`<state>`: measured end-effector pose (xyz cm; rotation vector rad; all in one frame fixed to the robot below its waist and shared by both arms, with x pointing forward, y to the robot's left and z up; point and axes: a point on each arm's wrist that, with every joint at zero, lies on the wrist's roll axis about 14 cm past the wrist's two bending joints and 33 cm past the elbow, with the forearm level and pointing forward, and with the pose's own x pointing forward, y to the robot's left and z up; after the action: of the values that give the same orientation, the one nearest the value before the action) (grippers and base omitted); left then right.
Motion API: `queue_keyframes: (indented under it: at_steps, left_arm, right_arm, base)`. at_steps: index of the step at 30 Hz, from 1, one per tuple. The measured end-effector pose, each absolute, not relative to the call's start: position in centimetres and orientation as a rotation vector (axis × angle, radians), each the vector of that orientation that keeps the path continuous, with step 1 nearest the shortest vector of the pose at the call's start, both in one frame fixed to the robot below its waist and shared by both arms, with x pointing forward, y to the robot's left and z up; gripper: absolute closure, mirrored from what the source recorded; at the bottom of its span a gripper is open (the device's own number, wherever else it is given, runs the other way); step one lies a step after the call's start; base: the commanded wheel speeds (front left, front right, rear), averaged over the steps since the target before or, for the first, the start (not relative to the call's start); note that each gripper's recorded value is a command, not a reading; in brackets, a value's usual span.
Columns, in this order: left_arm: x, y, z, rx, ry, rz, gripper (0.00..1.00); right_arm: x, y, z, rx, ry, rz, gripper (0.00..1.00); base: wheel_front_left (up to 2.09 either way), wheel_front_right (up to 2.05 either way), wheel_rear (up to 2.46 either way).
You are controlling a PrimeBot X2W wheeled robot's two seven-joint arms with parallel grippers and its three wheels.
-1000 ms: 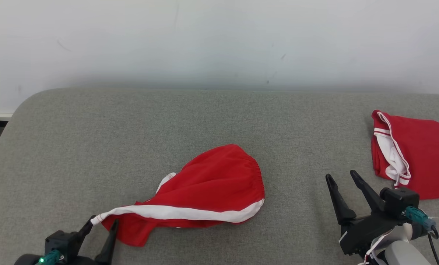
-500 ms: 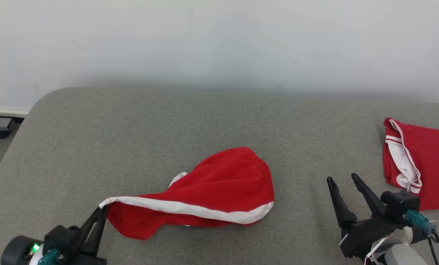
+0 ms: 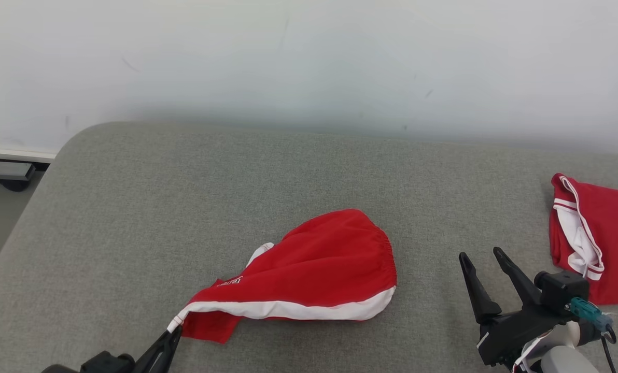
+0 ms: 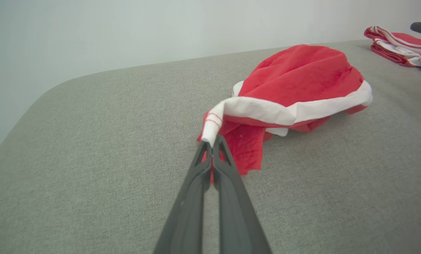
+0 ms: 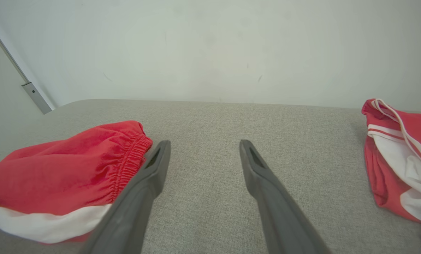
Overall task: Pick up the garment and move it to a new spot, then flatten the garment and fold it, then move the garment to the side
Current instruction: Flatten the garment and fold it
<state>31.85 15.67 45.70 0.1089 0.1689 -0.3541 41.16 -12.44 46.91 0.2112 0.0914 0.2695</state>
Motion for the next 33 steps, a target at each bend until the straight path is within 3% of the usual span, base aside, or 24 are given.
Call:
queue_keyframes:
  at_steps: [8,21,22,23,24,25,33]
  left_arm:
    - [30.0,16.8,45.3,0.153,0.195,-0.327,1.0]
    - [27.8,16.8,40.2,0.045,0.352,-0.308,1.0]
    - [27.8,16.8,40.2,0.045,0.352,-0.308,0.96]
    - [27.9,16.8,40.1,0.044,0.351,-0.308,0.69]
    - [28.1,17.0,40.1,0.038,0.347,-0.299,0.15]
    - [28.3,17.1,40.0,0.037,0.346,-0.294,0.0]
    - [30.3,19.1,42.6,-0.037,0.228,-0.175,0.0]
  right_arm:
    - [41.0,-12.5,46.9,0.206,0.092,0.271,0.0]
    - [41.0,-12.3,46.7,0.206,0.1,0.277,0.0]
    - [41.0,-12.3,46.7,0.206,0.1,0.277,0.0]
    - [41.0,-12.3,46.6,0.206,0.1,0.276,0.0]
    - [41.0,-12.4,46.6,0.206,0.101,0.276,0.0]
    - [41.1,-12.4,46.6,0.206,0.101,0.275,0.0]
    - [41.0,-12.8,46.8,0.207,0.096,0.265,0.0]
  base:
    - [0.0,0.0,0.0]
    - [0.0,0.0,0.0]
    - [0.0,0.0,0.0]
    - [0.0,0.0,0.0]
    - [0.0,0.0,0.0]
    - [0.0,0.0,0.0]
    - [0.0,0.0,0.0]
